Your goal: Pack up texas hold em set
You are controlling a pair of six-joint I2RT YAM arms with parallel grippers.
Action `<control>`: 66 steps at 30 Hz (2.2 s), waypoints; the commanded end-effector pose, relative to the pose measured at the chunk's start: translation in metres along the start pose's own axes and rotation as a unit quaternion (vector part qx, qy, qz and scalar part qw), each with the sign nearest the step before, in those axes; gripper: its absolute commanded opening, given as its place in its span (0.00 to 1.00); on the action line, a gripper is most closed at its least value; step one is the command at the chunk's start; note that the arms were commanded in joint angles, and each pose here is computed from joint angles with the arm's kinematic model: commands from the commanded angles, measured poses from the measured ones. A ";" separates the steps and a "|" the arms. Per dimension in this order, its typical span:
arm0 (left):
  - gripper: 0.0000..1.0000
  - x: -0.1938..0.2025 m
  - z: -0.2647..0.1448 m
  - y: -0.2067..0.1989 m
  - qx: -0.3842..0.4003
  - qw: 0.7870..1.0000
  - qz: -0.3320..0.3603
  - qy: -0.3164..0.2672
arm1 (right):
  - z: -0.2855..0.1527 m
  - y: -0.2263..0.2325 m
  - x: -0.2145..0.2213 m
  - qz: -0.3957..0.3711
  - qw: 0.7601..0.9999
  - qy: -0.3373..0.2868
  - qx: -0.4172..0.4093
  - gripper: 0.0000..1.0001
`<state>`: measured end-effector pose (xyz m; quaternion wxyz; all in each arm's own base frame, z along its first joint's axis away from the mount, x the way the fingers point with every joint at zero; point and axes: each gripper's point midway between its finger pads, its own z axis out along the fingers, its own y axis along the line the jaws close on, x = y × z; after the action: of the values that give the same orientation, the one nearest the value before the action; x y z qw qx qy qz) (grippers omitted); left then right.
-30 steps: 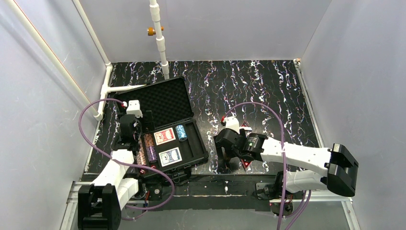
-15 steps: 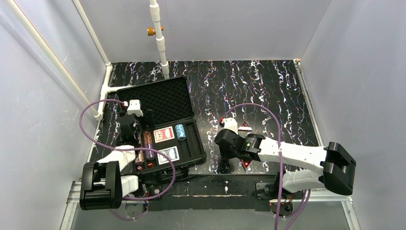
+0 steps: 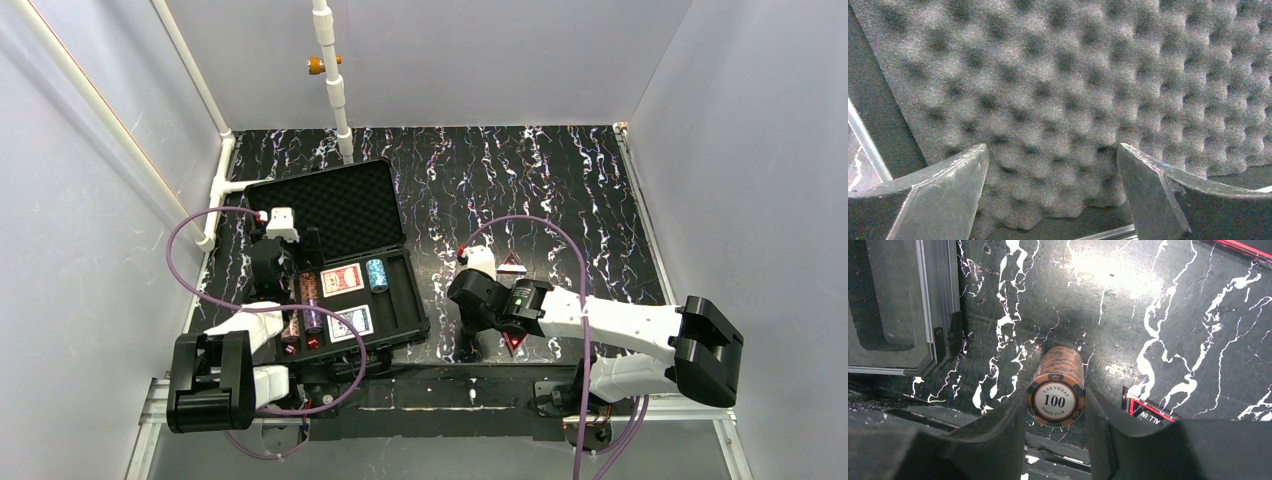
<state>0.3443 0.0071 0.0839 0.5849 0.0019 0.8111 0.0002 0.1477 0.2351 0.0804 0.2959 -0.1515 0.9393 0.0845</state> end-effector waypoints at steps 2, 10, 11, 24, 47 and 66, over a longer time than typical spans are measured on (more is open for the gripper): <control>0.98 -0.008 -0.002 -0.005 0.013 1.000 -0.003 -0.017 | -0.001 0.003 -0.006 -0.016 1.000 0.001 0.002 0.56; 0.98 -0.023 -0.008 -0.005 0.010 0.999 -0.021 -0.039 | 0.006 0.002 0.001 -0.023 0.999 0.017 0.014 0.59; 0.98 -0.024 -0.008 -0.005 0.011 0.999 -0.021 -0.040 | 0.007 0.001 0.002 -0.024 0.999 0.019 0.016 0.56; 0.98 -0.071 -0.056 -0.008 0.001 0.997 -0.036 -0.067 | -0.006 0.006 -0.021 -0.035 0.999 -0.001 0.019 0.01; 0.98 -0.046 -0.154 -0.009 -0.027 0.991 -0.122 0.046 | -0.066 0.109 -0.116 -0.069 0.984 -0.048 -0.155 0.01; 0.98 -0.038 -0.153 -0.023 0.003 0.993 -0.097 0.068 | -0.015 0.175 -0.140 -0.132 0.966 -0.108 -0.196 0.01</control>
<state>0.2126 -0.0155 0.1632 0.5247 -0.0786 0.8455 -0.0605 0.1702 0.3898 0.1387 0.2921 -0.3271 0.8792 0.1864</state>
